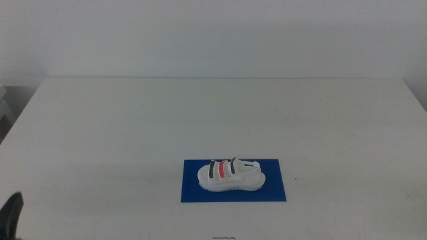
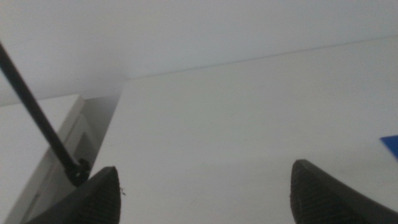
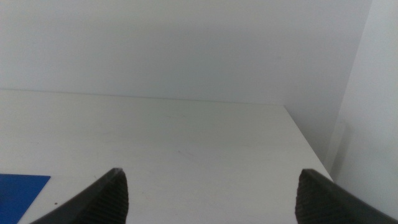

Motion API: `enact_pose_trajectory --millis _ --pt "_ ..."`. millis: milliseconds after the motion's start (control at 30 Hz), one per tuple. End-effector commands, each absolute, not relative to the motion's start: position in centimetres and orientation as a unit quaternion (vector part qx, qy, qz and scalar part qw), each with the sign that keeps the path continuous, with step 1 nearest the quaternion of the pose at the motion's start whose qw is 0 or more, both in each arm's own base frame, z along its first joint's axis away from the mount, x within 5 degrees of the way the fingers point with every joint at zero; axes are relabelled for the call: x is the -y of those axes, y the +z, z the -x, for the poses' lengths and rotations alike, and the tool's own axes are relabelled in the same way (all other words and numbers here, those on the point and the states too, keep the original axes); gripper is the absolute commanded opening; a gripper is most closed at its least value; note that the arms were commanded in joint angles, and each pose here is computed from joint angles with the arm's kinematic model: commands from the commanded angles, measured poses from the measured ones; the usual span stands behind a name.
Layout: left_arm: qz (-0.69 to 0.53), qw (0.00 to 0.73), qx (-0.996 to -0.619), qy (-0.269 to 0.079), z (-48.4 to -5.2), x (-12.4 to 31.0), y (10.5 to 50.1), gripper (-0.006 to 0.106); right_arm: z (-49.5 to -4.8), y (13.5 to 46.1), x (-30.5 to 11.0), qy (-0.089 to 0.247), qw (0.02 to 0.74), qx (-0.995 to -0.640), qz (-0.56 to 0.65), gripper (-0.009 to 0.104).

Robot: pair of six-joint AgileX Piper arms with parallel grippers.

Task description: Use one arm to grab the shoe from the table and place it on the mat.

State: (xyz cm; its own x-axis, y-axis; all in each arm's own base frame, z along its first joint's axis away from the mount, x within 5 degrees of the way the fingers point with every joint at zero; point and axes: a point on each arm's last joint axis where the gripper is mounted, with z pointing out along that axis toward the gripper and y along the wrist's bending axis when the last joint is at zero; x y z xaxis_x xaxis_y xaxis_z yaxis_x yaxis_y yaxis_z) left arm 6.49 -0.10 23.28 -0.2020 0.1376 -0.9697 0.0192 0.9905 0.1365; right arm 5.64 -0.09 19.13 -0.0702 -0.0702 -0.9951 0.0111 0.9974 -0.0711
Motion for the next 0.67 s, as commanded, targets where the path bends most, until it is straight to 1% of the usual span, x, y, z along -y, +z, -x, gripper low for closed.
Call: enact_pose_trajectory --millis 0,67,133,200,333,433,633 --pt "-0.040 0.669 -0.740 0.063 -6.1 -0.2 23.6 0.094 -5.4 20.6 0.1 -0.036 0.722 -0.691 0.024 0.094" --pt "-0.026 0.668 -0.741 0.056 -5.9 -0.2 22.6 0.094 -5.4 20.6 0.1 -0.036 0.722 -0.691 0.024 0.094" --pt "-0.002 0.668 -0.743 0.039 -5.6 -0.3 21.2 0.094 -5.4 20.6 0.1 -0.036 0.722 -0.691 0.024 0.094" --pt "0.007 0.667 -0.744 0.033 -5.5 -0.3 20.2 0.094 -5.4 20.6 0.1 -0.036 0.722 -0.691 0.024 0.094" --pt "0.007 0.666 -0.745 0.034 -5.4 -0.3 18.8 0.094 -5.4 20.6 0.1 -0.036 0.722 -0.691 0.024 0.094" --pt "0.004 0.669 -0.742 0.039 -5.4 -0.3 18.8 0.094 -5.4 20.6 0.1 -0.036 0.722 -0.691 0.024 0.094" --pt "0.004 0.672 -0.739 0.039 -5.5 -0.3 18.9 0.094 -5.4 20.6 0.1 -0.036 0.722 -0.691 0.024 0.094"
